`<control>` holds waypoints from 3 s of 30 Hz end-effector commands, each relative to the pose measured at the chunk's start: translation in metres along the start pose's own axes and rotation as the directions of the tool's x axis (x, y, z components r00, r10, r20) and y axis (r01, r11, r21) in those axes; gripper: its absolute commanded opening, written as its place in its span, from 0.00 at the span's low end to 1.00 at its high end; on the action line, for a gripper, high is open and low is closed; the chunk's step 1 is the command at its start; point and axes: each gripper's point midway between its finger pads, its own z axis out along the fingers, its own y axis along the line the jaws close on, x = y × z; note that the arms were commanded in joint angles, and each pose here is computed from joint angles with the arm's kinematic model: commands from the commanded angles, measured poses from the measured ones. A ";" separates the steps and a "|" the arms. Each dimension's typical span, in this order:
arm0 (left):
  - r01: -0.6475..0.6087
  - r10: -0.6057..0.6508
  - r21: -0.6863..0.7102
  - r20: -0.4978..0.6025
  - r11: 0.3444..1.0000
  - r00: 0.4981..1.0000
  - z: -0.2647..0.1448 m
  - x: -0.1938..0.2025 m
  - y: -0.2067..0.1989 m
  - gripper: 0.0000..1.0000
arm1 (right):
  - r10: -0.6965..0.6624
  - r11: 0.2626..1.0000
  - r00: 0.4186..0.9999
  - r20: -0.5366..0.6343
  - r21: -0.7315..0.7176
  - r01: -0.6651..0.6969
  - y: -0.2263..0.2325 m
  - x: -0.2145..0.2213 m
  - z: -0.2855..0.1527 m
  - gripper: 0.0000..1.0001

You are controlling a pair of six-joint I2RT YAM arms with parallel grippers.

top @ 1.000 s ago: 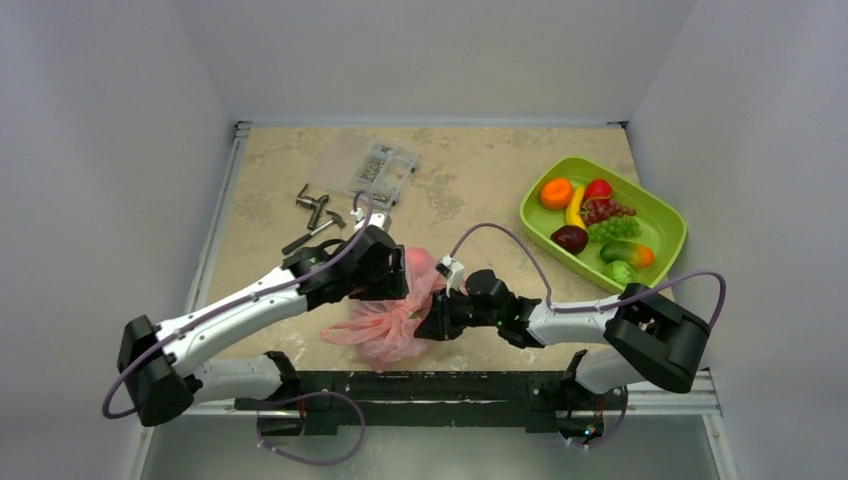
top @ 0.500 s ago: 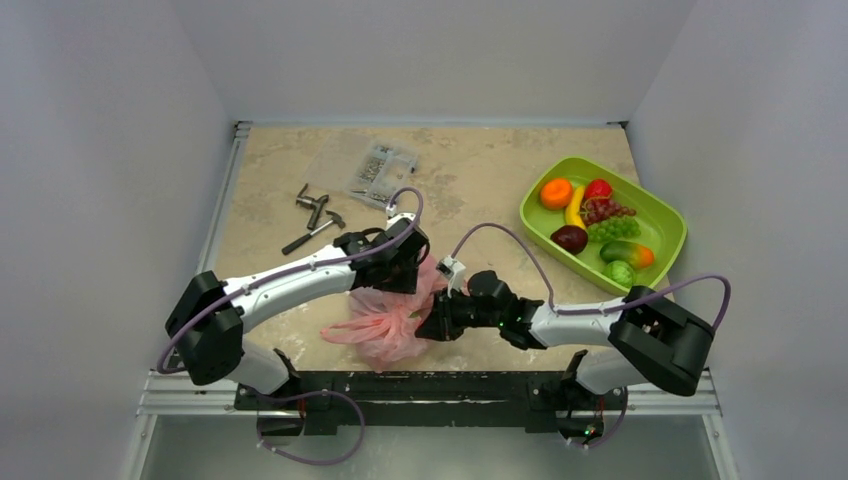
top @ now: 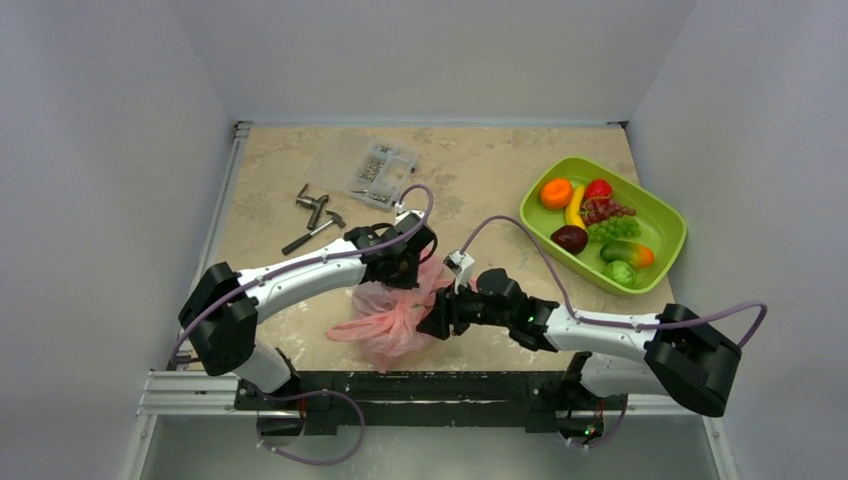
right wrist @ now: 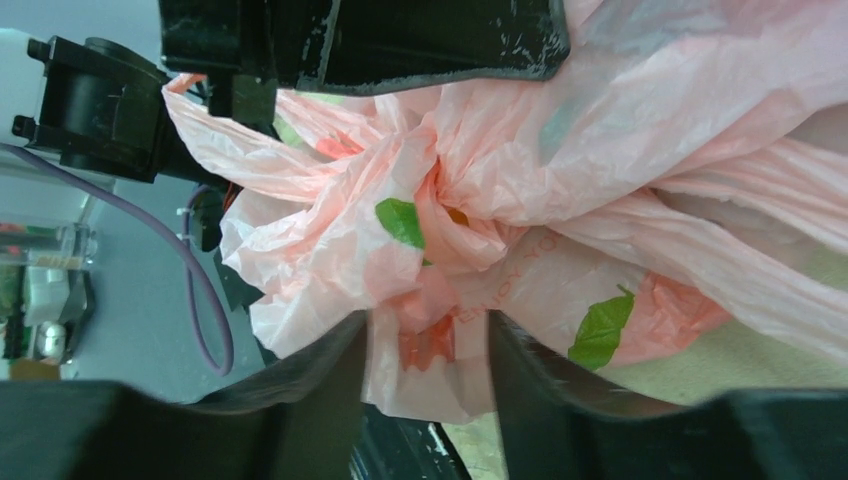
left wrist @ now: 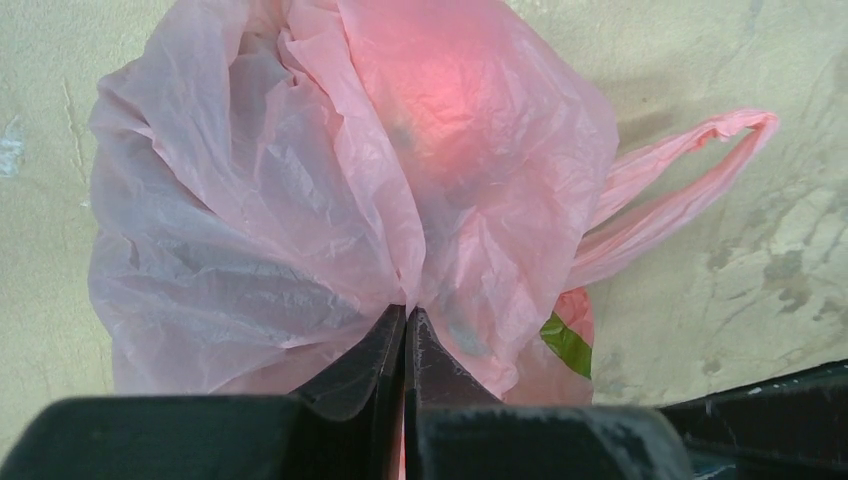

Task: Take the fake fruits out of the plastic bag
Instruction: Untie the plastic bag at the center of the board.

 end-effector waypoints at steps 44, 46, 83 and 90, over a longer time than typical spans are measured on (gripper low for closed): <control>0.400 -0.437 0.178 0.310 0.899 0.845 -0.108 -0.063 0.096 0.00 | -0.147 0.973 0.973 0.180 0.205 0.109 -0.017 -0.037 -0.051 0.21; 0.414 -0.452 0.185 0.292 0.891 0.843 -0.107 -0.057 0.095 0.00 | -0.192 0.967 0.965 0.178 0.200 0.155 -0.005 -0.052 -0.053 0.30; 0.498 -0.491 0.035 0.239 0.866 0.838 -0.088 0.014 0.133 0.00 | -0.227 0.973 0.860 0.457 0.146 0.180 0.067 -0.110 -0.044 0.00; 0.359 -0.400 0.188 0.272 0.914 0.875 -0.112 0.019 0.118 0.73 | -0.256 0.966 0.881 0.398 0.144 0.216 0.055 -0.105 -0.036 0.00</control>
